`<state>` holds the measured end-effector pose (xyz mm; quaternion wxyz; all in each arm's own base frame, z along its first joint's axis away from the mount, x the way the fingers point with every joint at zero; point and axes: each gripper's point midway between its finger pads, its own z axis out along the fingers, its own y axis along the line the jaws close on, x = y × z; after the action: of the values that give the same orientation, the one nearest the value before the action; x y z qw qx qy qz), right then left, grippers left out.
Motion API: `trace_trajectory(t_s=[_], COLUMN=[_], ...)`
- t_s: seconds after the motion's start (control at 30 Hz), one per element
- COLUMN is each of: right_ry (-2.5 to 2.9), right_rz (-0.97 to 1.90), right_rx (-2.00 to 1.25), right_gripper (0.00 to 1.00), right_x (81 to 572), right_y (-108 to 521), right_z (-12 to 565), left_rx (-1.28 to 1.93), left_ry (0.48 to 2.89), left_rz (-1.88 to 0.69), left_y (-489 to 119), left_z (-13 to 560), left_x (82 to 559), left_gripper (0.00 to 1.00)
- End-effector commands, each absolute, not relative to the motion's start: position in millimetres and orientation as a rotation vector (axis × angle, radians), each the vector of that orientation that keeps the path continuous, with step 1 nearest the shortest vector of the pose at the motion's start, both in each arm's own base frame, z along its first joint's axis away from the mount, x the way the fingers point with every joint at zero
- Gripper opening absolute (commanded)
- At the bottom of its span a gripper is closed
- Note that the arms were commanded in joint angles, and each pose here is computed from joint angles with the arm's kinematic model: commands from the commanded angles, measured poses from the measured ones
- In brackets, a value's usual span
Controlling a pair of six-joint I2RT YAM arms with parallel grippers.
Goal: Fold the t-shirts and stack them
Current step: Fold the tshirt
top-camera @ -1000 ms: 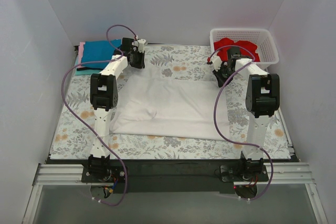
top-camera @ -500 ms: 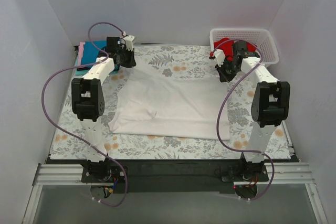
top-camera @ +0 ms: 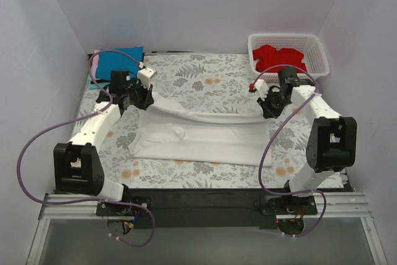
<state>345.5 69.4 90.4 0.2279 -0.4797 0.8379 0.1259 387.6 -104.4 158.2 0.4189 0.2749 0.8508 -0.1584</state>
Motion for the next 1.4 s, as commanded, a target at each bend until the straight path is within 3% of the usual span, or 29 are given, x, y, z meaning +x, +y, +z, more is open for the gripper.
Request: trace_trajectory(t_s=[0.0, 0.13, 0.4, 0.8, 1.2, 1.33, 1.37], right_ry=[2.314, 2.395, 2.422, 2.322, 2.347, 2.362, 2.363], right_rz=[0.365, 0.396, 0.410, 0.264, 0.263, 0.258, 0.251], right_rx=[-1.409, -1.419, -1.407, -1.376, -1.451, -1.459, -1.464], right_gripper=[0.01, 0.01, 0.01, 0.01, 0.01, 0.01, 0.07], right_x=[318.4, 309.1, 309.4, 341.0, 328.3, 326.2, 326.3], right_y=[66.2, 63.3, 65.7, 61.0, 53.7, 51.5, 50.9], right_z=[76.0, 47.5, 37.2, 81.3, 60.5, 57.3, 57.1], left_rx=[0.736, 0.701, 0.570, 0.496, 0.586, 0.654, 0.679], left_ry=[2.204, 2.340, 2.478, 2.376, 2.473, 2.486, 2.492], left_rz=[-0.370, -0.365, -0.386, -0.449, -0.551, -0.569, -0.573], left_y=[-94.5, -85.0, -80.7, -93.0, -100.6, -101.4, -101.1], left_z=[128.6, 75.6, 41.0, 99.7, 69.2, 69.4, 71.1], left_x=[347.9, 319.1, 300.7, 315.9, 275.0, 269.0, 266.1], left_gripper=[0.00, 0.00, 0.00, 0.00, 0.00, 0.25, 0.31])
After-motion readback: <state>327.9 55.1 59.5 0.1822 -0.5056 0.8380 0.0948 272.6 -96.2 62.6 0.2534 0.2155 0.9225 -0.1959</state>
